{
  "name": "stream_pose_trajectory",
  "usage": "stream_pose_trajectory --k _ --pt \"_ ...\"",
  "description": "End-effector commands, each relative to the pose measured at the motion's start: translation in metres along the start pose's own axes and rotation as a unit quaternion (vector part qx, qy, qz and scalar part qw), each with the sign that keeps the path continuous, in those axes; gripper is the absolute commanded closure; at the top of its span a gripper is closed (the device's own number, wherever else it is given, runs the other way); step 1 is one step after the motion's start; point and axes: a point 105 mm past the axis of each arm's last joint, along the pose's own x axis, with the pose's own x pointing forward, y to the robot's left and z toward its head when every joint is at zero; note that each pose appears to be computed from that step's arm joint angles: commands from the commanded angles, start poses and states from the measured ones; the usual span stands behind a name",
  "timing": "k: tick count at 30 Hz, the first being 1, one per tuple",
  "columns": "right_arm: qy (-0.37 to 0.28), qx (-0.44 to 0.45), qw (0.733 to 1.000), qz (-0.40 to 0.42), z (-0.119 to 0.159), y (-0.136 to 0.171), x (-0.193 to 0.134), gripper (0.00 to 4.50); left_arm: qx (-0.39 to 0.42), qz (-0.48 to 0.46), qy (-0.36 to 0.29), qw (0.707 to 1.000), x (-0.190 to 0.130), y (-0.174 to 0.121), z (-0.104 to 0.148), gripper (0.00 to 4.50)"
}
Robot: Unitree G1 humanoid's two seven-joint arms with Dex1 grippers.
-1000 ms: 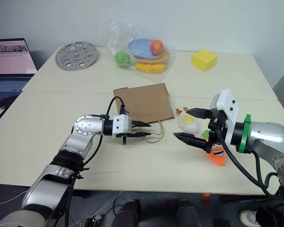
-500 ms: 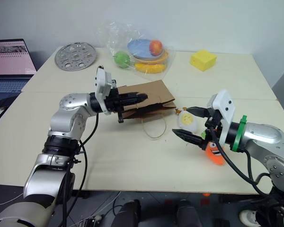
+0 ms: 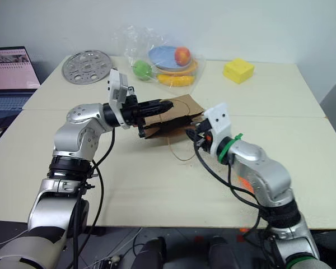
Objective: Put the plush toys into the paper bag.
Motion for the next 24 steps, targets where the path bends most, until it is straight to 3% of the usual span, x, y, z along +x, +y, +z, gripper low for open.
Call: stream_pose_trajectory --k 1,8,13,17,24 --pt "-0.027 -0.02 0.999 -0.018 0.008 -0.005 0.014 4.47 0.03 0.0 -0.018 0.999 0.001 -0.001 0.018 4.5" --pt "-0.025 0.006 1.0 -0.009 -0.002 0.002 0.054 4.47 0.033 -0.002 -0.021 0.999 0.001 -0.004 0.021 4.5" --pt "0.014 0.0 1.0 -0.016 -0.029 0.0 0.076 4.47 0.03 -0.002 -0.028 0.999 0.002 -0.005 0.026 4.5" --pt "0.058 0.018 0.998 -0.024 -0.058 0.002 0.08 4.47 0.039 0.005 -0.033 0.999 -0.002 0.001 0.038 4.5" --pt "0.079 0.036 0.996 -0.013 -0.075 0.014 0.079 4.47 0.067 0.038 -0.058 0.995 -0.01 0.02 0.072 4.5"
